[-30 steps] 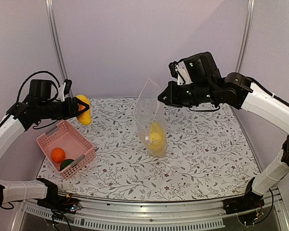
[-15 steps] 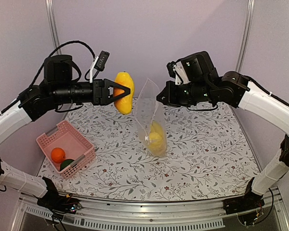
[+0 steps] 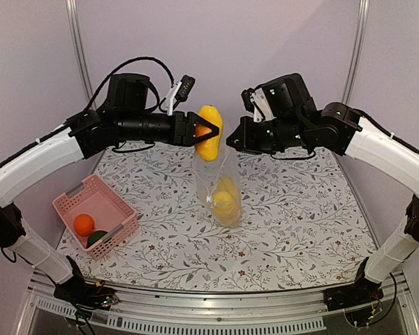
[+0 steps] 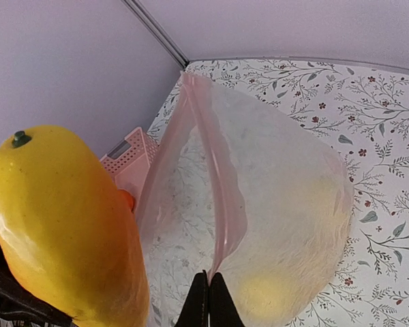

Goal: Place the food in the zip-top bag and seal the zipper
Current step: Place the fake fruit in the zipper food storage bag.

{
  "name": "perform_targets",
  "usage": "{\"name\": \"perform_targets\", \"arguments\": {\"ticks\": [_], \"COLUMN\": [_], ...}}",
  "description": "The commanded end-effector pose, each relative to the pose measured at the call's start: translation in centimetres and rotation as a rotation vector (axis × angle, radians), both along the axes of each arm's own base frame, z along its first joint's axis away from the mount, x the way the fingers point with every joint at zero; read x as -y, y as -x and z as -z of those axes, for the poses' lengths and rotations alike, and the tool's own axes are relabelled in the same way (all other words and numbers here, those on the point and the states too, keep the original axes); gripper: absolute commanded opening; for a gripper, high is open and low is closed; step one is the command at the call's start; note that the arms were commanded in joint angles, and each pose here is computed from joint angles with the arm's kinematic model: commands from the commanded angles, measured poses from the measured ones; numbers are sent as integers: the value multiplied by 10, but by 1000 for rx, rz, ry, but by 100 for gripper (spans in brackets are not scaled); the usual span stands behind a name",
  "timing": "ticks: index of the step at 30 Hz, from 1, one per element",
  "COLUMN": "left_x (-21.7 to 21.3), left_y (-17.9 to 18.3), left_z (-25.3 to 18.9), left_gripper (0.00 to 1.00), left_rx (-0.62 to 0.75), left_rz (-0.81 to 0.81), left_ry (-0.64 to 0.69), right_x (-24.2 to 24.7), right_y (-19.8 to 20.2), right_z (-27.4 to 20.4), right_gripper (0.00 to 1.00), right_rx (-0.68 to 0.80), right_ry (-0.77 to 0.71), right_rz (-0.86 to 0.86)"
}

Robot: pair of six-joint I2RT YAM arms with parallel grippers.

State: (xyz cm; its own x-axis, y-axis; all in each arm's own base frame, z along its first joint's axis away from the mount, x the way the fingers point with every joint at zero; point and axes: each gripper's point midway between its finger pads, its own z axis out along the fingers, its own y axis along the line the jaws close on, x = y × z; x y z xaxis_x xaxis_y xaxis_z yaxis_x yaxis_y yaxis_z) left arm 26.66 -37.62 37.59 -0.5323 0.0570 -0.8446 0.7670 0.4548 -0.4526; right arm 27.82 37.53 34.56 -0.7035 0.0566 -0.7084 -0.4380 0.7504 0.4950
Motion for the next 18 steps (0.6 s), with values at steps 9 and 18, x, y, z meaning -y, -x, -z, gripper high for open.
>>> {"name": "perform_targets", "arguments": {"ticks": [9,18], "left_x": [-3,-1], "left_y": [-17,-22], "left_z": [49,74], "left_gripper": [51,66], "left_rx": [-106,-174], "left_rz": [-95,-110], "left_ry": [-205,-291], "right_x": [-1,-3], "right_y": [-2,-2], "right_z": [-16,-14], "right_gripper": [0,0], "right_rx": [37,31], "right_ry": [-15,-16], "right_rz": [5,-3]}}
